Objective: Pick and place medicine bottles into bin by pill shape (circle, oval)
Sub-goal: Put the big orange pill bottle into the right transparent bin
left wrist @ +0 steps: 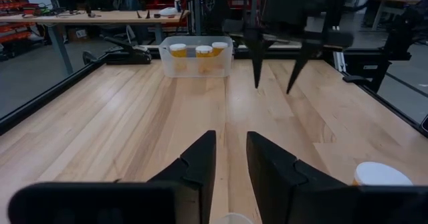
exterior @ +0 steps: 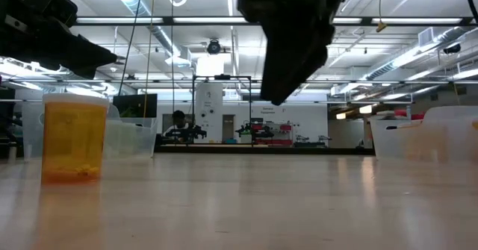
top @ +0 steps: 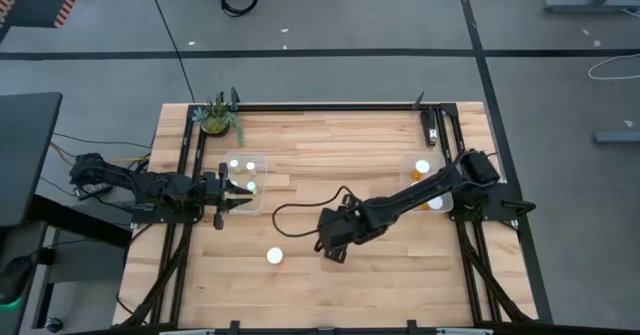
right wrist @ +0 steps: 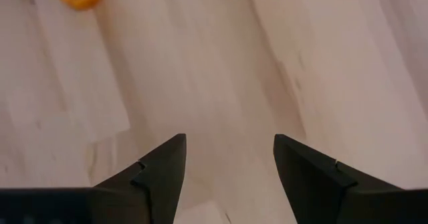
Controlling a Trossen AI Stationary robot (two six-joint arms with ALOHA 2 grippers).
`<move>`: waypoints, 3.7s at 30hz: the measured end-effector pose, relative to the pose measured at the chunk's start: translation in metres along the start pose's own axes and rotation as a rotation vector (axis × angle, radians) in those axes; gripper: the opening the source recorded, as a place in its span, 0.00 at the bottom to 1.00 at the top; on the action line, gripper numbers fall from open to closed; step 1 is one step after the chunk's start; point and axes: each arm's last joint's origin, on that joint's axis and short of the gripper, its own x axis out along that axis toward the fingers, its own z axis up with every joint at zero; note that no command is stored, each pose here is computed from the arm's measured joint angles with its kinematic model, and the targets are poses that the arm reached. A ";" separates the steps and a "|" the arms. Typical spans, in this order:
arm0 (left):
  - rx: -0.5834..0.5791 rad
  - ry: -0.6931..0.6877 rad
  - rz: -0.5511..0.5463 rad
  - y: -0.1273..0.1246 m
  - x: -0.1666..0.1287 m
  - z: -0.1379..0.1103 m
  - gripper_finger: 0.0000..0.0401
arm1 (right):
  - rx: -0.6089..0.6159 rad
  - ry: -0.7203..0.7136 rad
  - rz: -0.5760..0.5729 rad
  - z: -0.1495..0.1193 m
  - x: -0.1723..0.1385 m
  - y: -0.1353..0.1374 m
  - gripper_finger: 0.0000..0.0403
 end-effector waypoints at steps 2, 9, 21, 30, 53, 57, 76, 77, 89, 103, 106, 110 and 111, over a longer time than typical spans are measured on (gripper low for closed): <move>0.000 0.000 0.000 0.000 0.000 0.000 0.23 | -0.017 0.000 0.010 0.004 0.004 0.005 0.58; 0.000 0.000 0.000 0.000 0.000 0.000 0.21 | -0.109 -0.011 0.058 0.022 0.020 0.026 0.58; 0.001 0.000 0.000 0.000 0.000 0.000 0.22 | -0.288 -0.094 0.154 0.068 0.039 0.062 0.58; 0.000 0.000 0.000 0.000 0.000 0.000 0.22 | -0.351 -0.230 0.218 0.086 0.036 0.076 0.61; 0.001 0.001 0.000 0.000 0.000 0.000 0.22 | -0.478 -0.329 0.260 0.087 0.084 0.084 0.78; 0.001 0.000 0.000 0.000 0.000 0.000 0.21 | -0.466 -0.323 0.257 0.088 0.084 0.082 0.77; 0.000 0.001 0.000 0.000 0.000 0.000 0.23 | -0.445 -0.275 0.235 0.086 0.086 0.078 0.58; 0.001 0.000 0.000 0.000 0.000 0.000 0.23 | -0.443 -0.273 0.234 0.086 0.086 0.078 0.57; 0.000 0.000 0.000 0.000 0.000 0.000 0.23 | -0.429 -0.220 0.189 0.084 0.073 0.072 0.57; 0.000 0.000 0.000 0.000 0.000 0.000 0.23 | -0.445 -0.182 0.161 0.081 0.052 0.069 0.56; 0.001 0.000 0.000 0.000 0.000 0.000 0.23 | -0.452 -0.173 0.154 0.082 0.050 0.065 0.56; 0.000 0.000 0.000 0.000 0.000 0.000 0.21 | -0.452 -0.158 0.145 0.083 0.045 0.061 0.56; 0.000 0.000 0.000 0.000 0.000 0.000 0.21 | -0.451 -0.163 0.142 0.084 0.042 0.061 0.56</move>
